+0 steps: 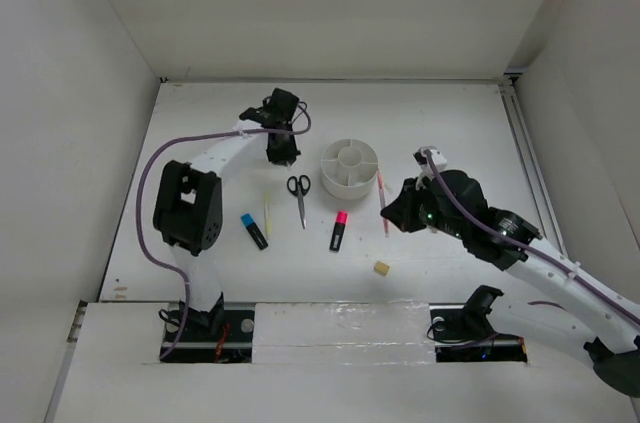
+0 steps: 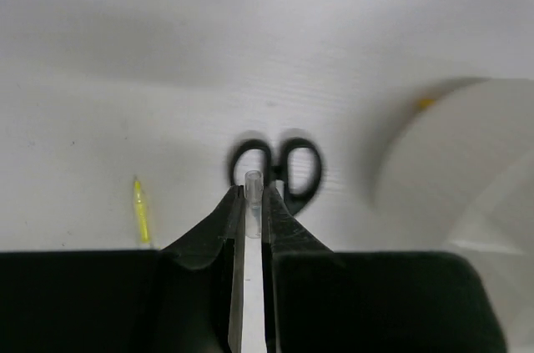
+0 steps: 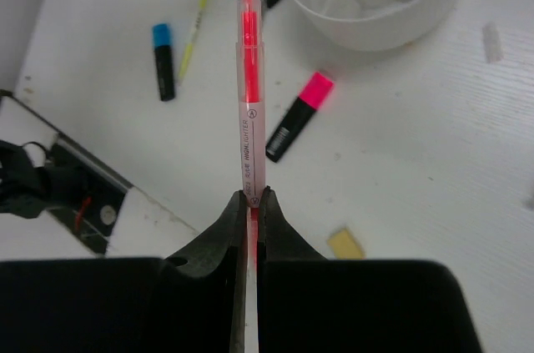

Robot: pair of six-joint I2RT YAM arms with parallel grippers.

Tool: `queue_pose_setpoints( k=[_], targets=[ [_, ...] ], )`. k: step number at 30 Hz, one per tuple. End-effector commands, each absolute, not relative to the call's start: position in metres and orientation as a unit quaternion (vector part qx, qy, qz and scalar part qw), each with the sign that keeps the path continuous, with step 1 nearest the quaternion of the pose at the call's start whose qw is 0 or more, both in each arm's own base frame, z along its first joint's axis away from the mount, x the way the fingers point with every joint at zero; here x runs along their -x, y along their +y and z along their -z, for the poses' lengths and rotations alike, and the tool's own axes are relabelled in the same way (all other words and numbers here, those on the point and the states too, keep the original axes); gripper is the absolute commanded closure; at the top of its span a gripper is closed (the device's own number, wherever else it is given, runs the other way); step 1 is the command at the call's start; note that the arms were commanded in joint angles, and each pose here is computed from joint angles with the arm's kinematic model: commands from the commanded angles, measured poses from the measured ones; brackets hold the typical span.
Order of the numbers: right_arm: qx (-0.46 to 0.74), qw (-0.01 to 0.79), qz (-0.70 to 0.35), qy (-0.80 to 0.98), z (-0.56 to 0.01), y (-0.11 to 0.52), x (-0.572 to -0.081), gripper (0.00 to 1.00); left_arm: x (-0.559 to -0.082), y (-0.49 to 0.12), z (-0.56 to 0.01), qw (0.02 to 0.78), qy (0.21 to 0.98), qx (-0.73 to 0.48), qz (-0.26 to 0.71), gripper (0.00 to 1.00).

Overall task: Sort the stationery into containers
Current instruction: Close the pen cap on the pen.

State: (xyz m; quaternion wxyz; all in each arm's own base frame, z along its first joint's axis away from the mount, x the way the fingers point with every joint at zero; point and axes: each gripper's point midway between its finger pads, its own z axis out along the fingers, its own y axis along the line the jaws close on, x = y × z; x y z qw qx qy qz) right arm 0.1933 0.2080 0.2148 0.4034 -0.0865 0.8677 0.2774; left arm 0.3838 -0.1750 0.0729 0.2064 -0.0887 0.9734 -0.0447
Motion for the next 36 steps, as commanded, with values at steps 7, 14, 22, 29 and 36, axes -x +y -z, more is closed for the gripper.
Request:
queue_pose_setpoints(
  k=[7, 14, 22, 29, 36],
  targets=[
    [0.118, 0.418, -0.514, 0.74, -0.285, 0.295, -0.175, 1.0, -0.367, -0.2, -0.329, 0.486, 0.826, 0.049, 0.281, 1.0],
    [0.158, 0.418, -0.567, 0.692, -0.307, 0.336, -0.168, 1.0, -0.302, -0.217, -0.39, 0.55, 0.718, -0.04, 0.425, 1.0],
    [0.172, 0.417, -0.592, 0.668, -0.319, 0.359, -0.164, 1.0, -0.279, -0.223, -0.386, 0.544, 0.695, -0.074, 0.464, 1.0],
    [0.169, 0.429, -0.581, 0.671, -0.315, 0.369, -0.174, 1.0, -0.274, -0.228, -0.381, 0.528, 0.687, -0.069, 0.495, 1.0],
    [0.153, 0.449, -0.57, 0.671, -0.32, 0.369, -0.186, 1.0, -0.272, -0.223, -0.39, 0.535, 0.677, -0.062, 0.501, 1.0]
  ],
)
